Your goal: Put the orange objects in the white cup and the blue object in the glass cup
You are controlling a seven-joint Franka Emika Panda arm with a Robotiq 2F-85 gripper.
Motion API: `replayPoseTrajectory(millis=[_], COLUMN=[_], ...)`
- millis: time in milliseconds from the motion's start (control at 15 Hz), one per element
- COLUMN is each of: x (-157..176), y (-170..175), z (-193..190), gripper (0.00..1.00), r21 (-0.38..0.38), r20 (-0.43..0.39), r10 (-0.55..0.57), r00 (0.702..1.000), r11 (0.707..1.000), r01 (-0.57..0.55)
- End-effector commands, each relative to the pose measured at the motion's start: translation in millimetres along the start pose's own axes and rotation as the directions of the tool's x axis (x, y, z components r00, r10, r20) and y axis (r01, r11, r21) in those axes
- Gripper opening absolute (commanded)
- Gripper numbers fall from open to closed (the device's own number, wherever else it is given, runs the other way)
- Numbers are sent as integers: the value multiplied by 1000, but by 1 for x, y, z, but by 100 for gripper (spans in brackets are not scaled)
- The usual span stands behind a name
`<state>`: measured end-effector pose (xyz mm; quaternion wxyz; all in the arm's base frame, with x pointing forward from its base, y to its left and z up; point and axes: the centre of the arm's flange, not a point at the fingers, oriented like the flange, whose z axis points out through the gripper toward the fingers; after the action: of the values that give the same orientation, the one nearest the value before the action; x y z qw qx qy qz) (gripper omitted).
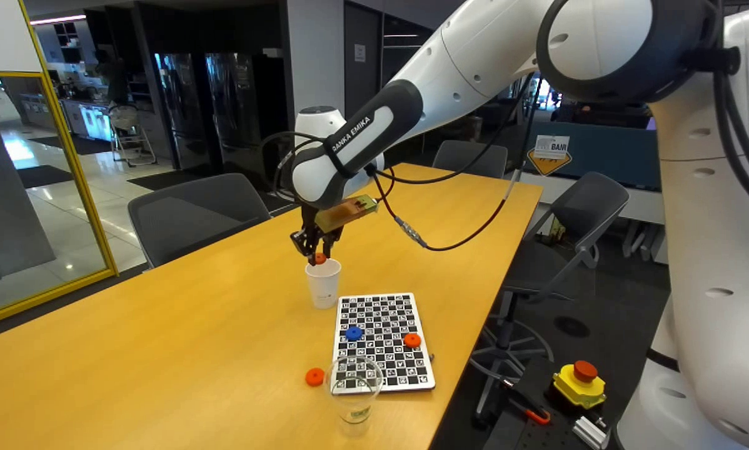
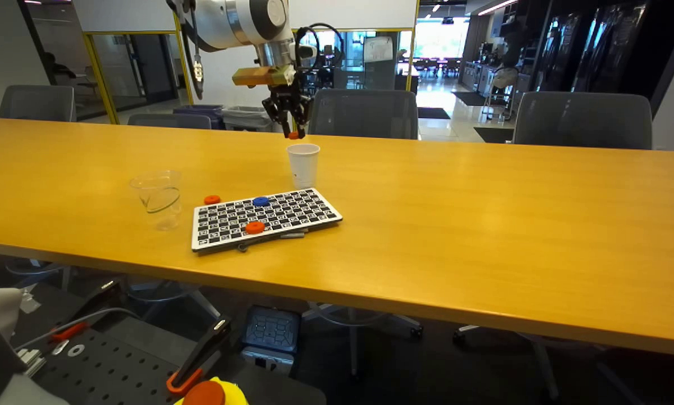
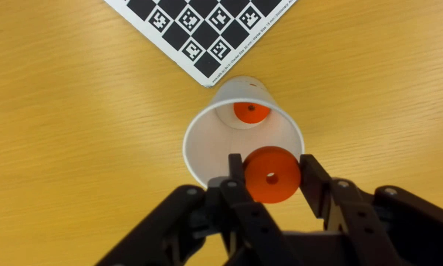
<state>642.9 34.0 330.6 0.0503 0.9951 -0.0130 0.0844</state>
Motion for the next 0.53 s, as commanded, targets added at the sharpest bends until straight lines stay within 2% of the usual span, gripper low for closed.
replayPoseTrajectory(millis=[0,133,200,267,333,467], x=[24,25,26,26,26,23], y=[4,5,5,4,4,3], z=[6,10,12,14,14,14], gripper=[24,25,67,67,72,88], r21=[-13,-16,-20,-19,-22,-32], r20=[24,36,44,53,57,64], r10=[21,27,38,46,52,68], r00=[1000,999,998,998,997,996], r11=[1000,1000,999,999,998,997], r01=[-21,-27,-37,-45,-51,-66])
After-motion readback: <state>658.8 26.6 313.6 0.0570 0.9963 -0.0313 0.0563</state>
